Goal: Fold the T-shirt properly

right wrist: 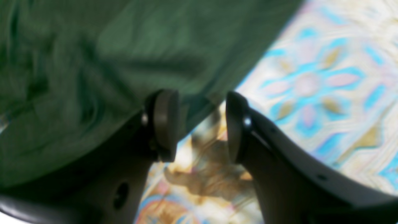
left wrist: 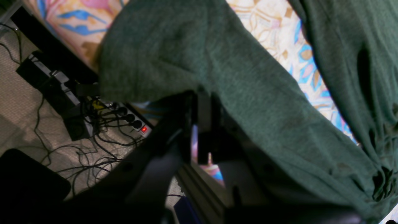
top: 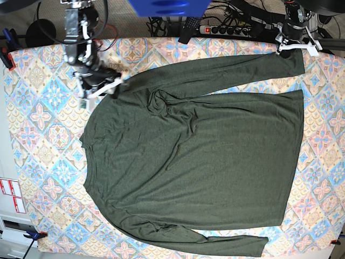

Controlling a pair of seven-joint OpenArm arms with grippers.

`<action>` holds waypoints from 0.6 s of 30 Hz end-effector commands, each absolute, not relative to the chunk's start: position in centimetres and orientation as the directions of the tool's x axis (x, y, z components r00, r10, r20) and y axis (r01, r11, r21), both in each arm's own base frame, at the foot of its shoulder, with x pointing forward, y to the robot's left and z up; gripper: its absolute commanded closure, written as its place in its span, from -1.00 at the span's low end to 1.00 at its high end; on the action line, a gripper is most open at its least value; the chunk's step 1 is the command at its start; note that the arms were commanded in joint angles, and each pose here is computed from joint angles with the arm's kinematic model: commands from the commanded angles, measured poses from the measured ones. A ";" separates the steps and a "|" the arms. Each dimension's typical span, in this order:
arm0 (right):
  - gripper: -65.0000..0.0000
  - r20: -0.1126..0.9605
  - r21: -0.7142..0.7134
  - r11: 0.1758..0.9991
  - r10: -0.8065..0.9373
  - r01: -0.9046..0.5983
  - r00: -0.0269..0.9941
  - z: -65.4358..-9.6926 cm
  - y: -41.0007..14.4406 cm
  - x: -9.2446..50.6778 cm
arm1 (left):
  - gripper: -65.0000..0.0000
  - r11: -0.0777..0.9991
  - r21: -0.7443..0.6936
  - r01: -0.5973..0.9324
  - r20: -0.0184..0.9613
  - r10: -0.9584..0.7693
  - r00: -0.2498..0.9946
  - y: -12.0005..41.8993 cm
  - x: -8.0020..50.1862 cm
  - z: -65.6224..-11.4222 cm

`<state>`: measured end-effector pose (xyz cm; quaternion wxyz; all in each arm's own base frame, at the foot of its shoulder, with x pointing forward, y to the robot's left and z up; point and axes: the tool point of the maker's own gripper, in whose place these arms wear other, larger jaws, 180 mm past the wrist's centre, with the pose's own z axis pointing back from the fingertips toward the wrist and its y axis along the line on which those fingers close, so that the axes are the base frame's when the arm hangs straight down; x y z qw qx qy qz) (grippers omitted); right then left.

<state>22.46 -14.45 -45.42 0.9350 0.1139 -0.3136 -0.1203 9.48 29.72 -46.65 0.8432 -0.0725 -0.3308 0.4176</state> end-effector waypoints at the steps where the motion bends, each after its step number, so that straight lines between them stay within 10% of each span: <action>1: 0.24 0.565 0.325 0.932 -0.326 0.159 0.758 -45.0 -14.4 23.1 | 1.00 0.654 -0.397 -0.644 0.518 0.739 0.431 30.2 9.7 -46.0; 18: 0.25 0.463 0.409 0.879 -0.430 0.244 0.775 -47.7 -14.0 22.5 | 1.00 0.653 -0.391 -0.649 0.513 0.740 0.436 30.2 9.2 -46.1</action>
